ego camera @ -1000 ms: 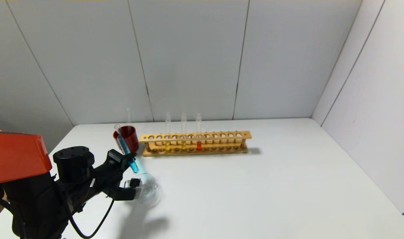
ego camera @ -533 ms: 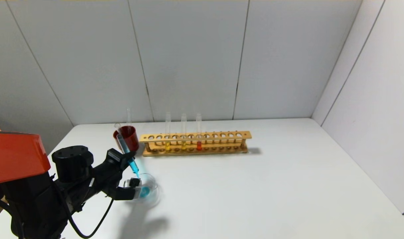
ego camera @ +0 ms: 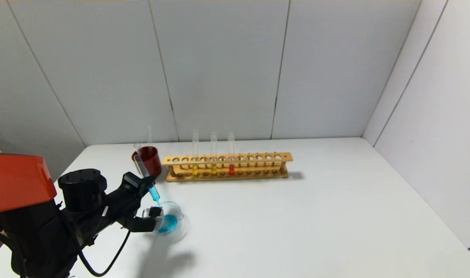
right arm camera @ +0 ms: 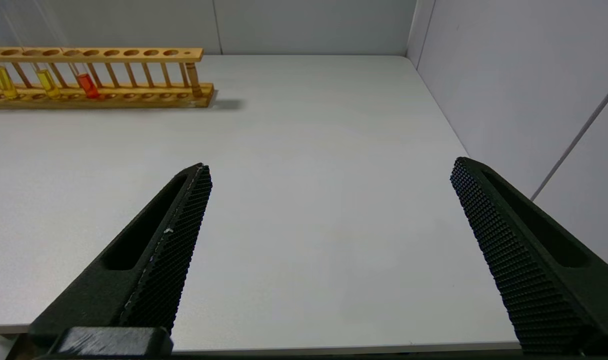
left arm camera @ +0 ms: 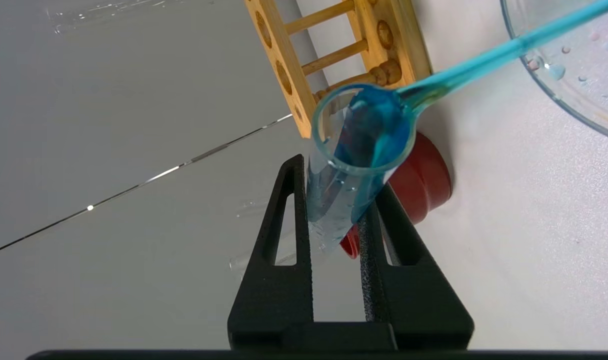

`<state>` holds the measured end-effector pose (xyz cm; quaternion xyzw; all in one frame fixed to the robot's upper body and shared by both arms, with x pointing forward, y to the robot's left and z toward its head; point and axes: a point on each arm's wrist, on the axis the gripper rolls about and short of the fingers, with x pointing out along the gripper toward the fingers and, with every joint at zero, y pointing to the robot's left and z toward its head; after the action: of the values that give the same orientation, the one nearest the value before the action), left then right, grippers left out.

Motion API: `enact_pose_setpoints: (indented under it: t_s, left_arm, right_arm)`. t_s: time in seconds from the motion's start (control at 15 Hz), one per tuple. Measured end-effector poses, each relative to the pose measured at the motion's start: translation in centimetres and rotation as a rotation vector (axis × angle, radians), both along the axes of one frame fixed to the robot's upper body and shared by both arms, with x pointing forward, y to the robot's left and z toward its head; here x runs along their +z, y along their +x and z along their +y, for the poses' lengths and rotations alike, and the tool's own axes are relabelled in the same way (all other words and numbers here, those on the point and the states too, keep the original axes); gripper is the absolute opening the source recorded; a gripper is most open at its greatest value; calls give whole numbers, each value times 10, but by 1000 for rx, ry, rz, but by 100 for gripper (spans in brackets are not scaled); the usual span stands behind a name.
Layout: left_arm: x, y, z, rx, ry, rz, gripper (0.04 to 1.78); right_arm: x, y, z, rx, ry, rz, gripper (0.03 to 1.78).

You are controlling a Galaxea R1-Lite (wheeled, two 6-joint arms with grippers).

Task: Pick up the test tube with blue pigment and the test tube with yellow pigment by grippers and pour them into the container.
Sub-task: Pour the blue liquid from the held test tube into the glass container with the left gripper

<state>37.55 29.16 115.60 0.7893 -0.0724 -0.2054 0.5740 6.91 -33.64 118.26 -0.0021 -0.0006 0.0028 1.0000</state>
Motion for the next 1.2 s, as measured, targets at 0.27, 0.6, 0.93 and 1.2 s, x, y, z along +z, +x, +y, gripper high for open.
enact_pose_setpoints:
  t_s: [0.27, 0.6, 0.93, 1.2]
  left_arm:
    - [1, -1, 0, -5, 11, -7, 31]
    - [3, 0, 0, -9, 25, -21, 31]
    - [5, 0, 0, -11, 36, -32, 31]
    - [5, 0, 0, -14, 49, -37, 31]
  right_arm:
    - [0, 0, 0, 0, 0, 0, 175]
    - [0, 0, 0, 0, 0, 0, 175]
    - [0, 0, 0, 0, 0, 0, 175]
    - [0, 0, 0, 0, 0, 0, 175]
